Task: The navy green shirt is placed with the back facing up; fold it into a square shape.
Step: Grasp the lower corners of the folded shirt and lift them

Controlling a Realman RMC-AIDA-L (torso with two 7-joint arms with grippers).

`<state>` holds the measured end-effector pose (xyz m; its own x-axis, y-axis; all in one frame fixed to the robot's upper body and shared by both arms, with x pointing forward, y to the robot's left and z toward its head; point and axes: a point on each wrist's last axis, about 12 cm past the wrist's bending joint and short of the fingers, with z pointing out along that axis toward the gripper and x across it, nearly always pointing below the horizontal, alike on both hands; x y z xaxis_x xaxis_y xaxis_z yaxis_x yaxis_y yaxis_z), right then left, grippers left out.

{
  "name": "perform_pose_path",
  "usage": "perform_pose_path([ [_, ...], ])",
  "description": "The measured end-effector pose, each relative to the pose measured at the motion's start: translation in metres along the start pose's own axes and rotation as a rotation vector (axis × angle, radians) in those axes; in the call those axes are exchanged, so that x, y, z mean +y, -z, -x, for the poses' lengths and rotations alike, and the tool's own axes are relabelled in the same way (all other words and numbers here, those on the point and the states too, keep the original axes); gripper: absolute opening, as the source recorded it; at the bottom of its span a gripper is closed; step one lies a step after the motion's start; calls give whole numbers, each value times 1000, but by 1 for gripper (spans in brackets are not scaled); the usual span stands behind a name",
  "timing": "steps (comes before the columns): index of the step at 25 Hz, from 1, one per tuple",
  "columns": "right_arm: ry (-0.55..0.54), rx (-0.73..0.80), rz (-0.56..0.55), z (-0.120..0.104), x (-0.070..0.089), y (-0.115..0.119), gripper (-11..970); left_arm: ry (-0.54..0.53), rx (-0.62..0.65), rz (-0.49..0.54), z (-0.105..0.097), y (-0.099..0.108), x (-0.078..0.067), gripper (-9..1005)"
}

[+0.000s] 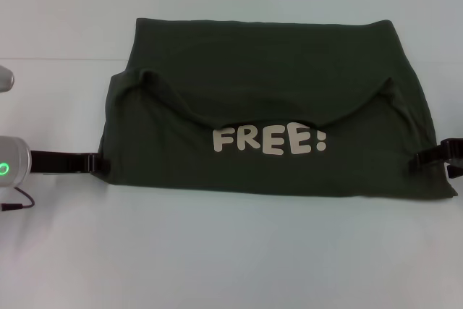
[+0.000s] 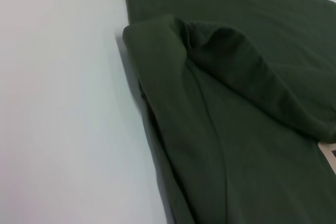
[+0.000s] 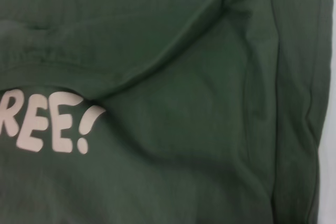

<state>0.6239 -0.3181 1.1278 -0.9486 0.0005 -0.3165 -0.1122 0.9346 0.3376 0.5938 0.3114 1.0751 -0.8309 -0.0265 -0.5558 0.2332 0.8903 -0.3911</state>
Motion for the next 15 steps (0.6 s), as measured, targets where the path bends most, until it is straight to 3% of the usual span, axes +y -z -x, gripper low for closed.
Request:
perform_pose_path([
  [15,12,-16,12,-10,3,-22,884,9,-10,-4,0,0,0,7],
])
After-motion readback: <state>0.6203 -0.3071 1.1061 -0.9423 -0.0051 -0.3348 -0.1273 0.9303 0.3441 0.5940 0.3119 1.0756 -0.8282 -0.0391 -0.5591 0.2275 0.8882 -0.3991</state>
